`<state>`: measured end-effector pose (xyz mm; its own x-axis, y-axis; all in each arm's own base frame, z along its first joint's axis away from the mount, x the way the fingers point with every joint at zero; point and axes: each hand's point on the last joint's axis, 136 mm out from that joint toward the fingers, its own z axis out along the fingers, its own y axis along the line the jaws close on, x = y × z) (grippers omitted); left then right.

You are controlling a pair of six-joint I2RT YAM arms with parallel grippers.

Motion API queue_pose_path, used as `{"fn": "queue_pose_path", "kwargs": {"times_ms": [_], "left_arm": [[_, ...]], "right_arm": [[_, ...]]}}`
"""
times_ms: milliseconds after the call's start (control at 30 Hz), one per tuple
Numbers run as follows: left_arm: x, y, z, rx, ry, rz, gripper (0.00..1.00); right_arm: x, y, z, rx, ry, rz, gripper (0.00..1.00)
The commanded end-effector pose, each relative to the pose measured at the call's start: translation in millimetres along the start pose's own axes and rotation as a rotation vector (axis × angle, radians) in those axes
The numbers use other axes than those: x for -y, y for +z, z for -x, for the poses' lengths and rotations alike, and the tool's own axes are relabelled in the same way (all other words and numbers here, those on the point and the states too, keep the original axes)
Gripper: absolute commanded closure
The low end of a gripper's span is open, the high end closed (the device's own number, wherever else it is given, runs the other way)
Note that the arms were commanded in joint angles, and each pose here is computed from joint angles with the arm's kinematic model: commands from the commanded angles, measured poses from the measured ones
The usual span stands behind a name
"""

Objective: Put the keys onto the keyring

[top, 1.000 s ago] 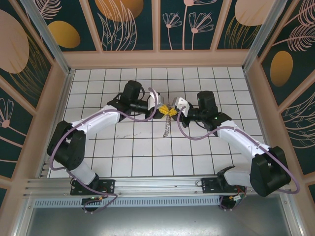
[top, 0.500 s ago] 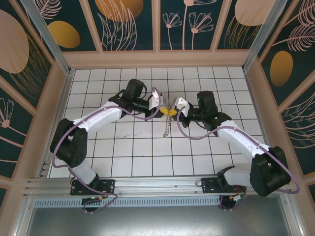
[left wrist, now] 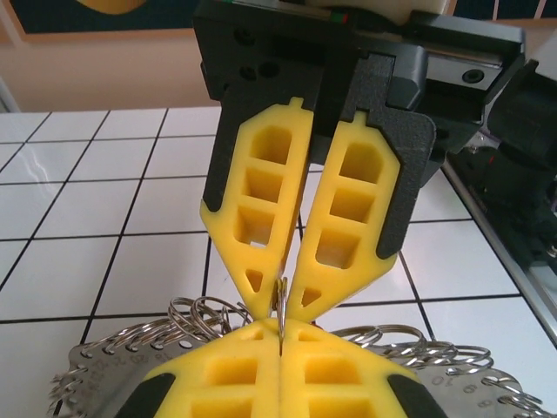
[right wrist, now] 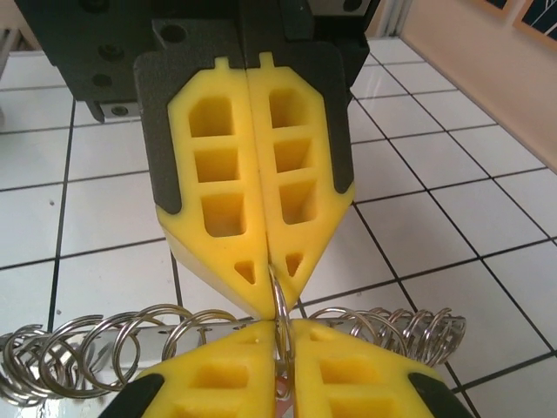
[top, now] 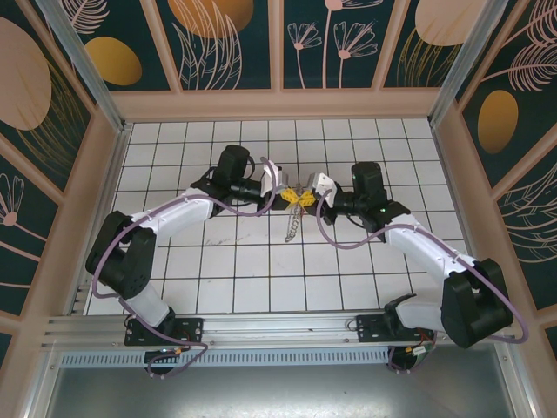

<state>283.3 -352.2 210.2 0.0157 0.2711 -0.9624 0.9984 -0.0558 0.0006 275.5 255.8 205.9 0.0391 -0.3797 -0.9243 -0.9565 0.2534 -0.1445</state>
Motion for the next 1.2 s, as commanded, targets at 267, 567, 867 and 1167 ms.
{"fn": "queue_pose_path", "kwargs": {"times_ms": [267,567,867,1167], "left_arm": [[21.5,-3.2,37.5,0.104,0.074,-0.102,1.00],[8.0,-4.8,9.0,-0.066,0.055,0.001,0.89],[1.9,-8.6,-0.3,-0.135,0.057,0.052,0.81],[-0.7,-10.5,-3.7,-0.160,0.062,0.083,0.82]], "right_arm": [[9.2,-9.7,19.2,0.091,-0.016,-0.027,1.00],[14.1,-2.1,15.3,0.005,-0.007,-0.038,1.00],[13.0,3.6,13.7,-0.035,-0.021,-0.045,1.00],[13.0,7.1,12.1,-0.055,-0.031,-0.042,1.00]]}}
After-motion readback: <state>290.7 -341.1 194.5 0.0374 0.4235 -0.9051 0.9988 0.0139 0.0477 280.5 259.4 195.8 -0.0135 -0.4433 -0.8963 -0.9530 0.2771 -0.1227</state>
